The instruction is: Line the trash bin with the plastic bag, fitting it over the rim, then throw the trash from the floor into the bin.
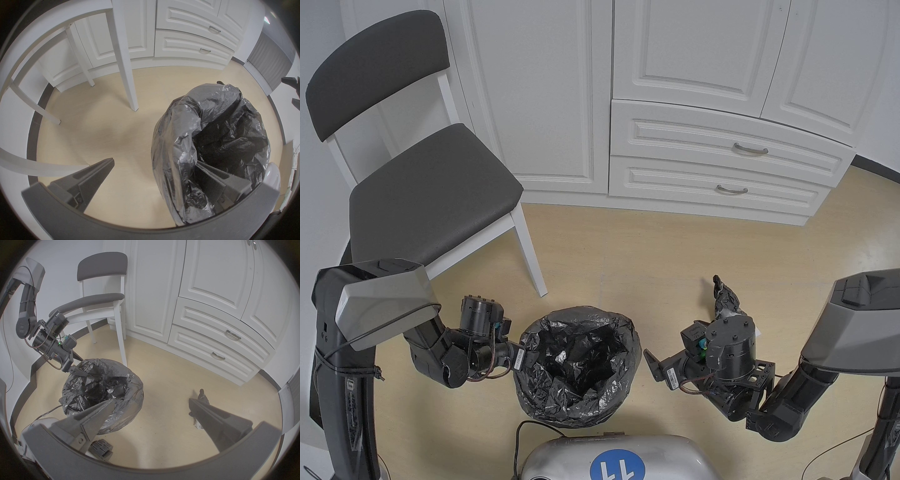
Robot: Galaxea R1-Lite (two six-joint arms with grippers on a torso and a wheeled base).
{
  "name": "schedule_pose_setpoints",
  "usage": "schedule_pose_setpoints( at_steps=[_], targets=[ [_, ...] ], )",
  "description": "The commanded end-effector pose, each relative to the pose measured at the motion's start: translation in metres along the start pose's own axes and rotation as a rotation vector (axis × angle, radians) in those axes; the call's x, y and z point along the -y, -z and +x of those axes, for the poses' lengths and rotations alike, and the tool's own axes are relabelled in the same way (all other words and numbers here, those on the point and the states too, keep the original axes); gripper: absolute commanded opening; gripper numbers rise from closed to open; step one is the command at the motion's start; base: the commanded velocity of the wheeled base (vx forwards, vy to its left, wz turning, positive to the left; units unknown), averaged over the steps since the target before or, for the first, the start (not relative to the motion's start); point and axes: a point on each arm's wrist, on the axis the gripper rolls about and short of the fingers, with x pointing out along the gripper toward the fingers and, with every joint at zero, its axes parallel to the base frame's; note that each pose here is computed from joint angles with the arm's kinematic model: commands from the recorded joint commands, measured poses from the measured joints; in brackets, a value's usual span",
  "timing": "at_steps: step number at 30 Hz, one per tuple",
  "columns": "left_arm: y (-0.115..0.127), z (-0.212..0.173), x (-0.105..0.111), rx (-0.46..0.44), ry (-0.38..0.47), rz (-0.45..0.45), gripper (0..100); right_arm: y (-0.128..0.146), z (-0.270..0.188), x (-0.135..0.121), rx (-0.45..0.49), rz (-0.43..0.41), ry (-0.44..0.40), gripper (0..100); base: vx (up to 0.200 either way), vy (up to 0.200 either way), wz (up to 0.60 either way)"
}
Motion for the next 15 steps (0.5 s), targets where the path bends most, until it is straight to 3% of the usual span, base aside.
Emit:
schedule_pose_setpoints(
  at_steps=[1,6,8,15],
  targets=[
    [-0.001,-0.002,-0.007,0.004,-0.014,-0.003,100,0.002,0.001,0.001,-0.007,-0.002,0.004,100,0.000,0.000,0.00],
    [-0.010,-0.017,-0.011,0.036,0.000,-0.004,100,0.001,0.001,0.002,-0.003,0.000,0.006,100,0.000,0.000,0.00],
    [-0.011,-0.025,-0.003,0.045,0.063,0.007,100,0.001,0.001,0.002,-0.005,0.000,0.006,100,0.000,0.000,0.00],
    [-0.007,-0.026,0.023,0.032,0.131,0.042,100,0.000,0.002,0.002,0.001,0.004,0.007,100,0.000,0.000,0.00]
  ],
)
